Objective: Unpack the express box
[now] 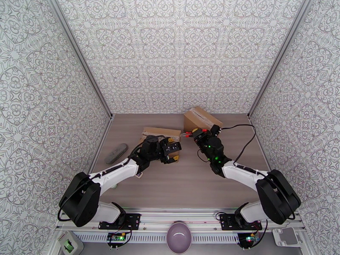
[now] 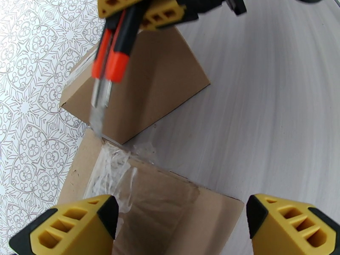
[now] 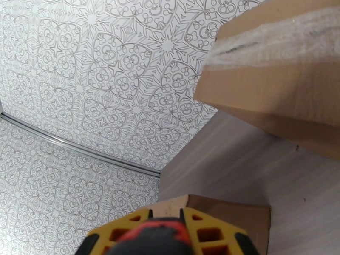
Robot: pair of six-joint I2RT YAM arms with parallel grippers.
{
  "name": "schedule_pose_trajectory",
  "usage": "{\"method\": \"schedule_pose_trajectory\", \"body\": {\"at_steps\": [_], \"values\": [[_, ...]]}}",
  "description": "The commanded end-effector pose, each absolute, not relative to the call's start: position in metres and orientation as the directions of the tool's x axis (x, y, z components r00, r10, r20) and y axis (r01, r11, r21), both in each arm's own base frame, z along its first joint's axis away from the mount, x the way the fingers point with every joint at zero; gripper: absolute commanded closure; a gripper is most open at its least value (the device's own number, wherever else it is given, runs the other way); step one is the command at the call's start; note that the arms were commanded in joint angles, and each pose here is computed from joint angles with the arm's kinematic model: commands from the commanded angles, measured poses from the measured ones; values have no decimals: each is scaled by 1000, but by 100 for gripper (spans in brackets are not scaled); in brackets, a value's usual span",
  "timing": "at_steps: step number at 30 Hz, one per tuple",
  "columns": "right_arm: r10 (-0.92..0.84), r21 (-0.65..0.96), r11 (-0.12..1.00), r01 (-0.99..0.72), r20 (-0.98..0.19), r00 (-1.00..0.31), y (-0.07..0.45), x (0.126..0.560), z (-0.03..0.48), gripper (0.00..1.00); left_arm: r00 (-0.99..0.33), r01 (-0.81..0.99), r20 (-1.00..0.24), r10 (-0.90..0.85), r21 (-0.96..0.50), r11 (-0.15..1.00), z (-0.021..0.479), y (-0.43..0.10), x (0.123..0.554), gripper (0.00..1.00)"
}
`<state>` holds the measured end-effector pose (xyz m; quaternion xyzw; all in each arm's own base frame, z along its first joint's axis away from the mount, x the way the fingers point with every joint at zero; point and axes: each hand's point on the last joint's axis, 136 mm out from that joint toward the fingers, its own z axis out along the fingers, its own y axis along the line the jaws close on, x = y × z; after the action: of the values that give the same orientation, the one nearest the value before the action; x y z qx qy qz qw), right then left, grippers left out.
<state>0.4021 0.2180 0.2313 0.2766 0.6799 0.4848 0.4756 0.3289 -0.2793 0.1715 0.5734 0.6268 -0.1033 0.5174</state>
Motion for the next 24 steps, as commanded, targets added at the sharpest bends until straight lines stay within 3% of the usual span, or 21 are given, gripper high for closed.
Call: {"method": "schedule_pose_trajectory", "body": {"at_steps": [1,24], "values": [[847,927,352,-133,-375,-376,219,407,251,100,177,838,-776,605,441,321,174,-280,330,15],[842,910,402,-104,-411,-349,213,413,237,100,176,843,-773,609,438,313,171,-282,330,15]]}}
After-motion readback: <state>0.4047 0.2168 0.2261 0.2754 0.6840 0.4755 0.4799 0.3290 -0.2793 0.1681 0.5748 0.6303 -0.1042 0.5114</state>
